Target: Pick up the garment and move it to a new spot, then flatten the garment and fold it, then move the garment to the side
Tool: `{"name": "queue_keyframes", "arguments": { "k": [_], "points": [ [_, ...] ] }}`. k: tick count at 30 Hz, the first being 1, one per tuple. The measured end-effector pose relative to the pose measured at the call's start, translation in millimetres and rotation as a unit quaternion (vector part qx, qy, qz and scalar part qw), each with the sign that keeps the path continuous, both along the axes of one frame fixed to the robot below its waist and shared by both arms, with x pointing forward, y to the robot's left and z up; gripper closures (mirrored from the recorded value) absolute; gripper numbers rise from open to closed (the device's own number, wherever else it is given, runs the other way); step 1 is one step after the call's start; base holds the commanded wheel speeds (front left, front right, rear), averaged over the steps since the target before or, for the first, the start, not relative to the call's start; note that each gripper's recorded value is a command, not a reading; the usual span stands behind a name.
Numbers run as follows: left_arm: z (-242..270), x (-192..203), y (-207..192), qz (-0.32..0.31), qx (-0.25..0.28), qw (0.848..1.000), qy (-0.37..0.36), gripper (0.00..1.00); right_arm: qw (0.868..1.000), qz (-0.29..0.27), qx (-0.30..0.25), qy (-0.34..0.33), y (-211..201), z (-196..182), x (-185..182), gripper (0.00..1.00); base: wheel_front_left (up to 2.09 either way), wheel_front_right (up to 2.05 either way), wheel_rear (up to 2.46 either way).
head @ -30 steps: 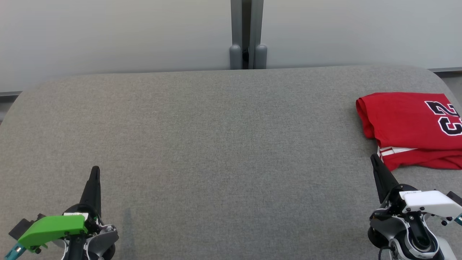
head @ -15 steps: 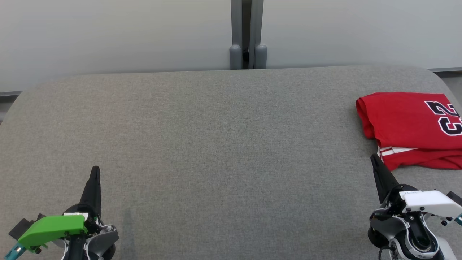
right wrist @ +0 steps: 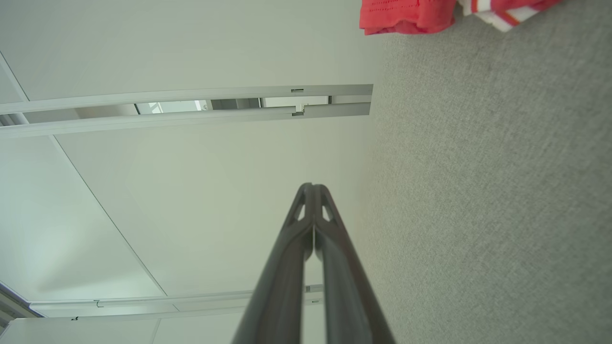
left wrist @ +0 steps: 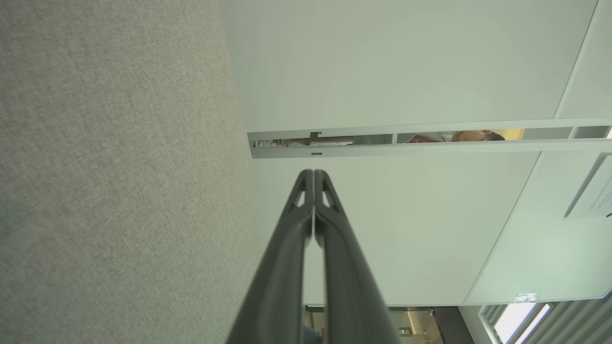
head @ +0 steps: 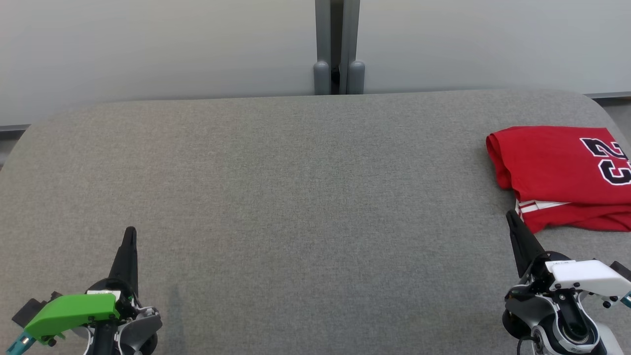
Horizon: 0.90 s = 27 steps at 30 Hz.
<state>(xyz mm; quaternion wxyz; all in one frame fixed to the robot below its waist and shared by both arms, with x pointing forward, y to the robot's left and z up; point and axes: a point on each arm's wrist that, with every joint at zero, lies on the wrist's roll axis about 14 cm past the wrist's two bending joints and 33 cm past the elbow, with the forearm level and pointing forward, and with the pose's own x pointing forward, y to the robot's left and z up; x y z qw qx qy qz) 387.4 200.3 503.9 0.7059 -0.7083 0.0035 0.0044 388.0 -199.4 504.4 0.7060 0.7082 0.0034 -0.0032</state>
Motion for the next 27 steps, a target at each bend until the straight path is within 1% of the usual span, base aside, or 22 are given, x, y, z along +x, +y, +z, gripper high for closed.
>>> {"name": "queue_keyframes", "arguments": {
  "k": [27],
  "points": [
    [0.0, 0.0, 0.0, 0.0, 0.0, 1.0, 0.0, 1.0, 1.0, 0.0, 0.0, 0.0, 0.0, 0.0, 0.0, 1.0, 0.0, 0.0, 0.0]
  ]
}}
